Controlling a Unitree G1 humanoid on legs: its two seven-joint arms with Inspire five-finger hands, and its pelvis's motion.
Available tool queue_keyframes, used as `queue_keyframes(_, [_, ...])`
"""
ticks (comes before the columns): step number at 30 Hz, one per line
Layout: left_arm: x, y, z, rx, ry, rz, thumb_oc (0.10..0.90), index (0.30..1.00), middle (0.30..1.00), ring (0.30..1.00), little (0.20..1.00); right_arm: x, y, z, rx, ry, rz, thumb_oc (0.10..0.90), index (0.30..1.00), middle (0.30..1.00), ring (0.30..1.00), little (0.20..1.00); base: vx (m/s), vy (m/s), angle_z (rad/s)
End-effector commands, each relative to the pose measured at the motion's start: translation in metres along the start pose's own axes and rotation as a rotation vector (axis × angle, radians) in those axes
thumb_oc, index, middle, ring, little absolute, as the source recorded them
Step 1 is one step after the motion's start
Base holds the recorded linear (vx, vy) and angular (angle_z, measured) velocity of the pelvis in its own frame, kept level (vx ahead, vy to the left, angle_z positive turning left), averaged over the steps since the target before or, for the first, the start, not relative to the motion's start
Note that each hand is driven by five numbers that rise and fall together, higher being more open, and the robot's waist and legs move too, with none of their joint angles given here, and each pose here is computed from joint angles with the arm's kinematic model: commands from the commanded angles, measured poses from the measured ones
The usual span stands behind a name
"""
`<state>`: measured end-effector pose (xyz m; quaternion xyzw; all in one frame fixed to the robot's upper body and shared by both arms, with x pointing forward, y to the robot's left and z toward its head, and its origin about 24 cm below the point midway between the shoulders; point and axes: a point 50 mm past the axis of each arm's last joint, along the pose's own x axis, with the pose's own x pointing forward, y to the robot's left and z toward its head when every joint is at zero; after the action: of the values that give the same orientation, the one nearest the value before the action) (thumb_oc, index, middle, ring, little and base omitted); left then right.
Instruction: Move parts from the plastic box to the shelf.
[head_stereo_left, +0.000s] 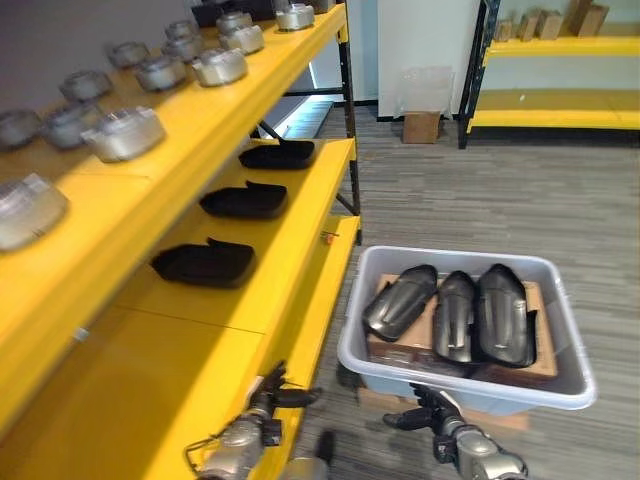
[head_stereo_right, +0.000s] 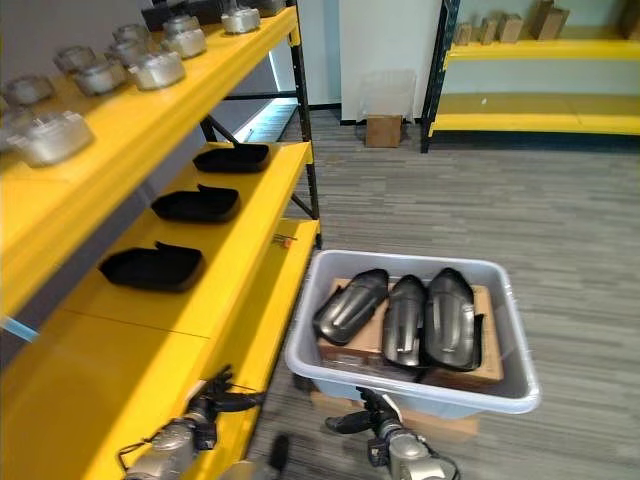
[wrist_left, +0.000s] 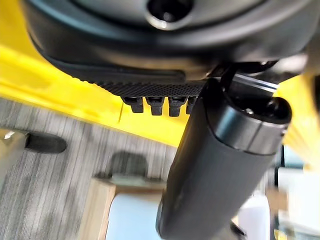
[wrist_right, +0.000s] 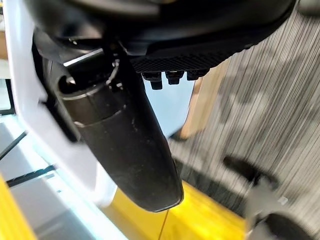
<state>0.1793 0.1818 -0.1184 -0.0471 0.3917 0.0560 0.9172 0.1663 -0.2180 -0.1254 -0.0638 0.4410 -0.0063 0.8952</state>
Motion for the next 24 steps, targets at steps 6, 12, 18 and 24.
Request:
queue_keyframes(6, [0.003, 0.009, 0.036, 0.014, -0.150, -0.001, 0.900, 1.000, 1.000, 1.000, 1.000, 0.003, 0.004, 0.055, 0.006, -0.239, 0.007, 0.900, 1.000, 1.000, 1.000, 1.000, 0.04, -0.460, -0.02])
queue_keyframes(12, [0.005, 0.000, 0.037, 0.018, -0.148, -0.030, 0.900, 1.000, 1.000, 1.000, 1.000, 0.002, -0.007, 0.051, 0.044, -0.221, -0.033, 0.900, 1.000, 1.000, 1.000, 1.000, 0.00, -0.132, 0.31])
queue_keyframes(18, [0.006, -0.003, 0.046, 0.048, -0.174, -0.037, 0.900, 1.000, 1.000, 1.000, 1.000, 0.002, -0.005, 0.048, 0.108, -0.218, -0.043, 0.900, 1.000, 1.000, 1.000, 1.000, 0.07, 0.106, 0.21])
queue_keyframes(24, [0.006, 0.003, 0.044, 0.050, -0.163, -0.019, 0.900, 1.000, 1.000, 1.000, 1.000, 0.001, 0.007, 0.051, 0.126, -0.235, -0.009, 0.900, 1.000, 1.000, 1.000, 1.000, 0.10, 0.162, -0.30])
